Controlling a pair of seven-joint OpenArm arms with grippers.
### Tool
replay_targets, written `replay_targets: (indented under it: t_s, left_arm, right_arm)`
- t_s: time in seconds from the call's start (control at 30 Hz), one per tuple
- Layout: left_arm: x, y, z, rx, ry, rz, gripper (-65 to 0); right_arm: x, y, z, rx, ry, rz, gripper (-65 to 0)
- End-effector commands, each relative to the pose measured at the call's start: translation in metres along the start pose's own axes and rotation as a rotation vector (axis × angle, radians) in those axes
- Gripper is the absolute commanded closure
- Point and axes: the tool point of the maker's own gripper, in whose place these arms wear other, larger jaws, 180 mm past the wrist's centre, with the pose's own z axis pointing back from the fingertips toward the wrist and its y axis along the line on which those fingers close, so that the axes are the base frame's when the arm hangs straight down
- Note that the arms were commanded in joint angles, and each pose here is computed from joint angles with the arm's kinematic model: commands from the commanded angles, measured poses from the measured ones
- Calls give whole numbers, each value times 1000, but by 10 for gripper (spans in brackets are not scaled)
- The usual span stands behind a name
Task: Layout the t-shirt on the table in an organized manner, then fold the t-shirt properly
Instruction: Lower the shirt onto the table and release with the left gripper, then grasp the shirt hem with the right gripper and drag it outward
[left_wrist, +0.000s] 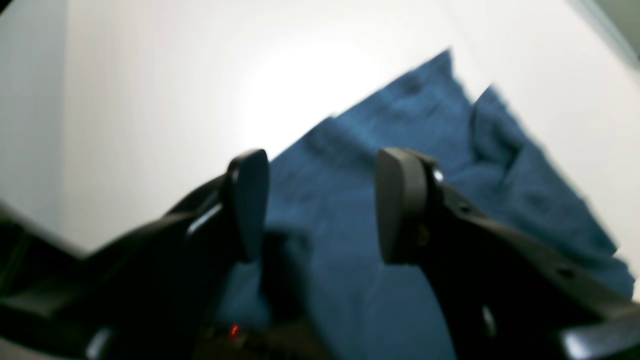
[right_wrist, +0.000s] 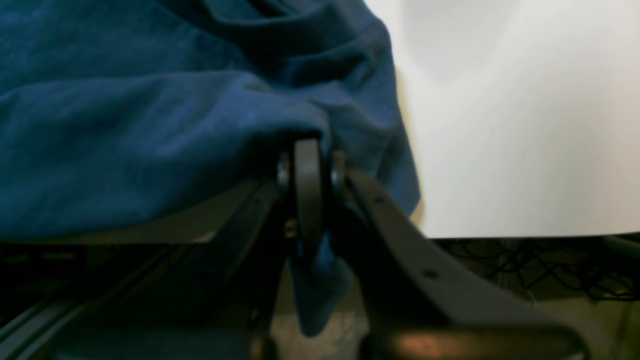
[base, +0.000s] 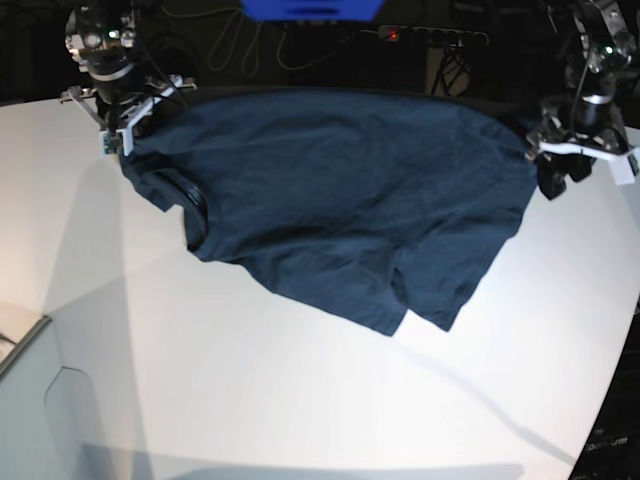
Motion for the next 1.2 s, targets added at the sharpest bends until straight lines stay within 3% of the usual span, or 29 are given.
replay_targets:
  t_s: [0.0,0.13,0.33,0.47,0.63,0.9,1.17]
  left_arm:
    - [15,-6,-1,-22,-49,-3,-332]
    - [26,-14,-15,-39,-82,20,-332]
    - [11,-42,-55,-97,-41,97,-332]
    - [5,-47,-61,-108,-23,107,-332]
    - [-2,-31,-53,-79,-5,97,-332]
    - [11,24,-35,45,-44,97,-332]
    - [20,45,-27,101,-74,108,-332]
  right_arm:
    - [9,-2,2,-3,-31,7,0]
    - [9,-3,2,-4,-31,9,-18]
    - [28,-8,-4,-19,-75,6,-185]
    - [48,-10,-8,-25,-119,5,-270]
    - [64,-11,-9,-30,-156,1,-304]
    - [87,-52,-11,-132,-210,-53,-353]
    - [112,-74,-7,-187,-276,-82,-381]
